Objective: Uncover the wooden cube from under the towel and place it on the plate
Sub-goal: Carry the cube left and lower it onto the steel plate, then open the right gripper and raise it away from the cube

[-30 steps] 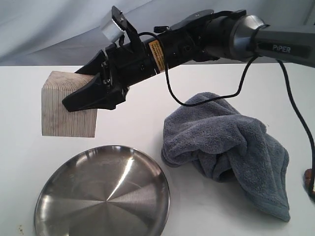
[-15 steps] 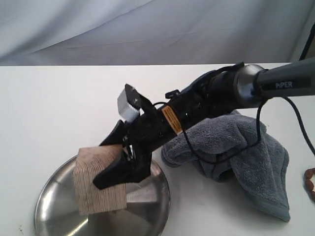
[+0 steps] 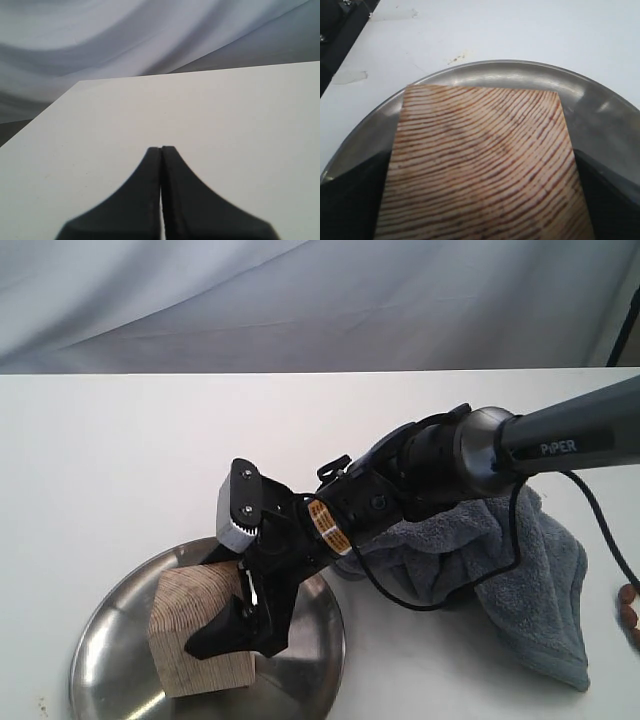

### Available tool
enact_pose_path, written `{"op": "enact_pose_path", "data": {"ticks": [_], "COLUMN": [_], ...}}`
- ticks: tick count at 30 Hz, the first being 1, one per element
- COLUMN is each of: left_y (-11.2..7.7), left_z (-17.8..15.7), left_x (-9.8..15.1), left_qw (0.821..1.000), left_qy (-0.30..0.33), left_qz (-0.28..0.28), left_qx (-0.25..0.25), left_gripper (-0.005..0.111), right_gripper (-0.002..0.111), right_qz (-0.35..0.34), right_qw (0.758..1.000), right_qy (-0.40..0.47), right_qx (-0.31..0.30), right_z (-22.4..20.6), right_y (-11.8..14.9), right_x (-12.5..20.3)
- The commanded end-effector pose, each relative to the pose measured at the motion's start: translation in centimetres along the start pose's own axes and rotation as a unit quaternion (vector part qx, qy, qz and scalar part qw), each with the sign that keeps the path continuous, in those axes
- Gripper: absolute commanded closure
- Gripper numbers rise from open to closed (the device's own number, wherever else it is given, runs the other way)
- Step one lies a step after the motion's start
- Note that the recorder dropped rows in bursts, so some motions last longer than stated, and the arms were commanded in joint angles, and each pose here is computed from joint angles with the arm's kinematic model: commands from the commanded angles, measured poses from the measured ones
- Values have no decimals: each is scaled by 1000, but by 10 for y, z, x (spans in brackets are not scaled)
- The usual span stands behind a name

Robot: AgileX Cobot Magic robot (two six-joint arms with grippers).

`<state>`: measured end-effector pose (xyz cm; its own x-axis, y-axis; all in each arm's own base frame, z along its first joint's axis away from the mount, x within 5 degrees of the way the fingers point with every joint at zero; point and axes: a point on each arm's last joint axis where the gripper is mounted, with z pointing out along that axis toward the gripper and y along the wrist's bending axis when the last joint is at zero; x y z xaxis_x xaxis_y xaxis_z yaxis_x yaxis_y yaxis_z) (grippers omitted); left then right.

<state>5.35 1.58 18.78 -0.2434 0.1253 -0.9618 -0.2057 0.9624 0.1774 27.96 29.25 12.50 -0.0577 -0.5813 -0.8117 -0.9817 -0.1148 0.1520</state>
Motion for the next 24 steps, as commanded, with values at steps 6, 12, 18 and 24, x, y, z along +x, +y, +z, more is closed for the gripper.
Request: {"op": "enact_pose_path", "data": {"ticks": [6, 12, 18, 24], "left_y": [0, 0, 0, 0], "left_z": [0, 0, 0, 0], "left_x": [0, 0, 0, 0], "left_qw": [1000, 1000, 1000, 1000], "left_qy": [-3, -3, -3, -3], "left_qz": [-7, -7, -7, -7], "left_qx": [0, 0, 0, 0], "left_gripper": [105, 105, 105, 105], "right_gripper": [59, 3, 3, 4], "right_qz": [-3, 0, -39, -108], "right_qw": [1000, 1000, 998, 988], "right_qy": [-3, -6, -42, -80], "right_qx": [13, 15, 13, 77], "right_z": [-2, -4, -29, -76], "right_y": [-1, 0, 13, 34], "right_x": [-4, -7, -41, -92]}}
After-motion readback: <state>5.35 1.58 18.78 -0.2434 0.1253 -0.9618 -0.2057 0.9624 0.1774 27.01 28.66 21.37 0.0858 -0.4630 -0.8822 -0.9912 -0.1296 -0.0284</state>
